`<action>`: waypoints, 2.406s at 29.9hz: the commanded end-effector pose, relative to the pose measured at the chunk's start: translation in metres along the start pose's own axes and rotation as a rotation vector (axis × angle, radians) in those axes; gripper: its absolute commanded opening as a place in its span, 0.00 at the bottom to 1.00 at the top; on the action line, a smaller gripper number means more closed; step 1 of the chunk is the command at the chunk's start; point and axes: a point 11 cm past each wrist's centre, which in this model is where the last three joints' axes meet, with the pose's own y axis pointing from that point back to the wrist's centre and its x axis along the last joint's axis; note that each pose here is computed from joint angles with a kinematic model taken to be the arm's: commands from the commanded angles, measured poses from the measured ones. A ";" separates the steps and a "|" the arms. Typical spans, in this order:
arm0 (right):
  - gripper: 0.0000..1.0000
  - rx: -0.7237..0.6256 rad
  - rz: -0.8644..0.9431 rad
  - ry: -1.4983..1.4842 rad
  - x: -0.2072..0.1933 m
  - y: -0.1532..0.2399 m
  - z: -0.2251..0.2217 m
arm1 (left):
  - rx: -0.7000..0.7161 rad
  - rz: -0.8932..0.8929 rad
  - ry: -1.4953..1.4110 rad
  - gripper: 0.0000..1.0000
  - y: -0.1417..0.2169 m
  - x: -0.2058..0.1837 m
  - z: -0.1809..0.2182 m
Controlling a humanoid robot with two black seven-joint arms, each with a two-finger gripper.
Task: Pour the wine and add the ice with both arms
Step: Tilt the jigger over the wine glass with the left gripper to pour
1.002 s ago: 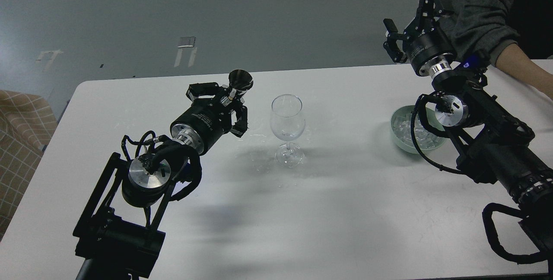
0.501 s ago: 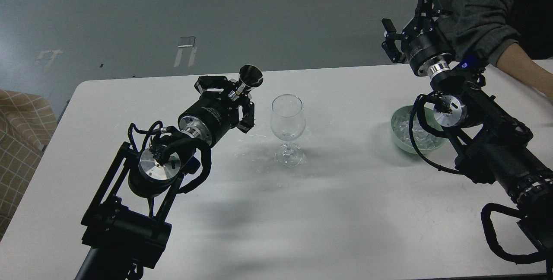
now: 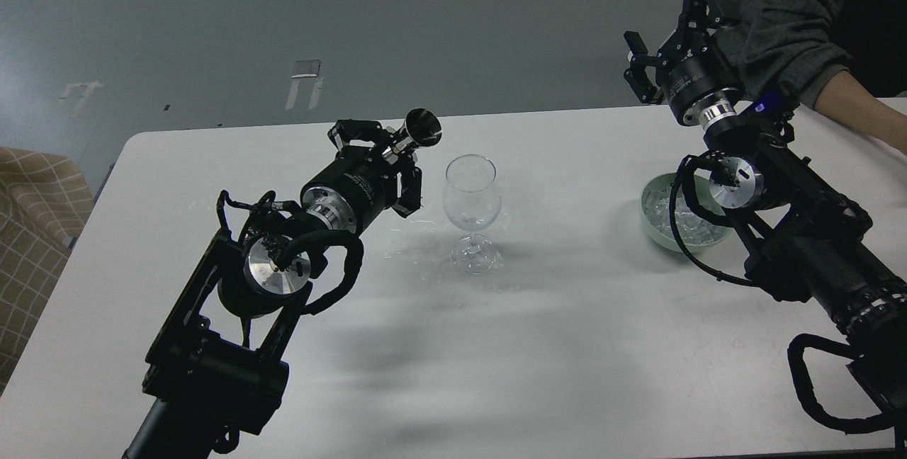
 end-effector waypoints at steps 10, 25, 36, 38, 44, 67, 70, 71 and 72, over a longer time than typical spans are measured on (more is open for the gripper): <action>1.00 0.000 0.000 0.000 0.000 0.000 0.000 | 0.046 0.019 -0.094 0.00 -0.004 -0.008 -0.016; 1.00 -0.003 0.003 0.001 0.001 0.001 0.001 | 0.032 0.048 -0.181 0.00 -0.006 -0.005 -0.019; 1.00 -0.003 0.003 0.001 0.001 0.001 0.001 | 0.018 0.052 -0.220 0.00 -0.008 -0.008 -0.016; 1.00 -0.003 0.003 0.001 0.001 0.001 0.001 | 0.029 0.050 -0.229 0.00 -0.008 -0.009 -0.017; 1.00 -0.003 0.005 0.002 0.003 0.001 0.001 | 0.024 0.046 -0.262 0.00 -0.010 -0.013 -0.017; 1.00 -0.006 0.008 0.002 0.004 0.003 0.003 | 0.012 0.056 -0.367 0.00 -0.011 -0.019 -0.017; 1.00 -0.005 0.008 0.002 0.004 0.003 0.002 | 0.007 0.054 -0.376 0.00 -0.012 -0.020 -0.016; 1.00 -0.005 0.007 0.002 0.004 0.003 0.002 | 0.007 0.054 -0.378 0.00 -0.012 -0.020 -0.016; 1.00 -0.005 0.009 0.003 0.005 0.003 0.002 | 0.006 0.053 -0.378 0.00 -0.012 -0.021 -0.016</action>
